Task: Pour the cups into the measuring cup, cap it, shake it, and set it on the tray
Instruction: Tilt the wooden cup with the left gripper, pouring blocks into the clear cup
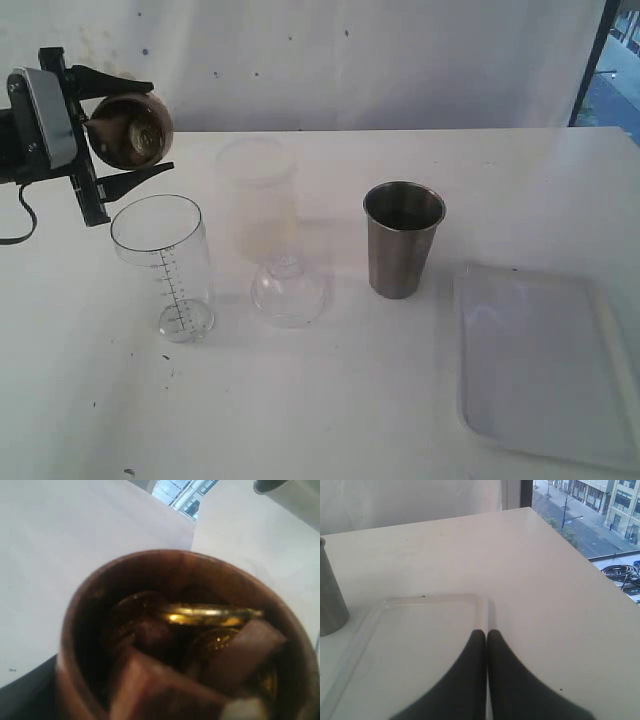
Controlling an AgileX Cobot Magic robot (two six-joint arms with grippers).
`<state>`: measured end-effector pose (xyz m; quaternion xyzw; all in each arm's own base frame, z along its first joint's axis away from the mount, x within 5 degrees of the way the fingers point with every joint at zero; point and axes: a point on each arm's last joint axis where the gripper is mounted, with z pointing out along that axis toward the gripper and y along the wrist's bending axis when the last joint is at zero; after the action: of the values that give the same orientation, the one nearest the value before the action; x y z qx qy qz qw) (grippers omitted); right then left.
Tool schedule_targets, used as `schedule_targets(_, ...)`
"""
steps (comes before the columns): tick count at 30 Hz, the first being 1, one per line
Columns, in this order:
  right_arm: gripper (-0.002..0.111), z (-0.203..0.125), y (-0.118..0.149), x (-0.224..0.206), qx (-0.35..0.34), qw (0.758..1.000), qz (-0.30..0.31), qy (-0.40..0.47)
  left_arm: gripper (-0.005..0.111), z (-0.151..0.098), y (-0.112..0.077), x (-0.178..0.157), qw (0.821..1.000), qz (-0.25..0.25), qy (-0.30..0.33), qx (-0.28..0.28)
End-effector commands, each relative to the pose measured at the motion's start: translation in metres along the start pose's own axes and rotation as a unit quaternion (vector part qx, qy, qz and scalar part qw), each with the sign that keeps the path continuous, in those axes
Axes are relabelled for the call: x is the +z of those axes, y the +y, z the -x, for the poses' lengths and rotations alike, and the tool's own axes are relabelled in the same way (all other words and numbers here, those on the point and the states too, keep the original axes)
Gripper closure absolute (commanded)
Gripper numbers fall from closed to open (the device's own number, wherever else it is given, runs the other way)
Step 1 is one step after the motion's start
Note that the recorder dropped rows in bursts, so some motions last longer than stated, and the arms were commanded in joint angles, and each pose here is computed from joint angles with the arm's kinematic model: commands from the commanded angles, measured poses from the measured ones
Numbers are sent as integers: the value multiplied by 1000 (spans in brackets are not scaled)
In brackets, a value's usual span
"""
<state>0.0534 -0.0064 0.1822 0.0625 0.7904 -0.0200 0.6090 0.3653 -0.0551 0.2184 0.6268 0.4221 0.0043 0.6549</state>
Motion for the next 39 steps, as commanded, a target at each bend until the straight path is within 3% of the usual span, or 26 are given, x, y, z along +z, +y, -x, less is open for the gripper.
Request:
schedule_targets(1,108,0,0,0,-3,1000,-4,-4,107,7,4,0,1000,7,-18,10)
schedule_targets(8,108,0,0,0,-3,1000,-4,-4,107,11,4,0,997,12,-41,60)
schedule_targets(30,108,0,0,0,-3,1000,-4,-4,107,16,0,-1,995,-7,-68,73)
schedule_targets(39,108,0,0,0,-3,1000,-4,-4,107,13,4,0,988,14,-53,142)
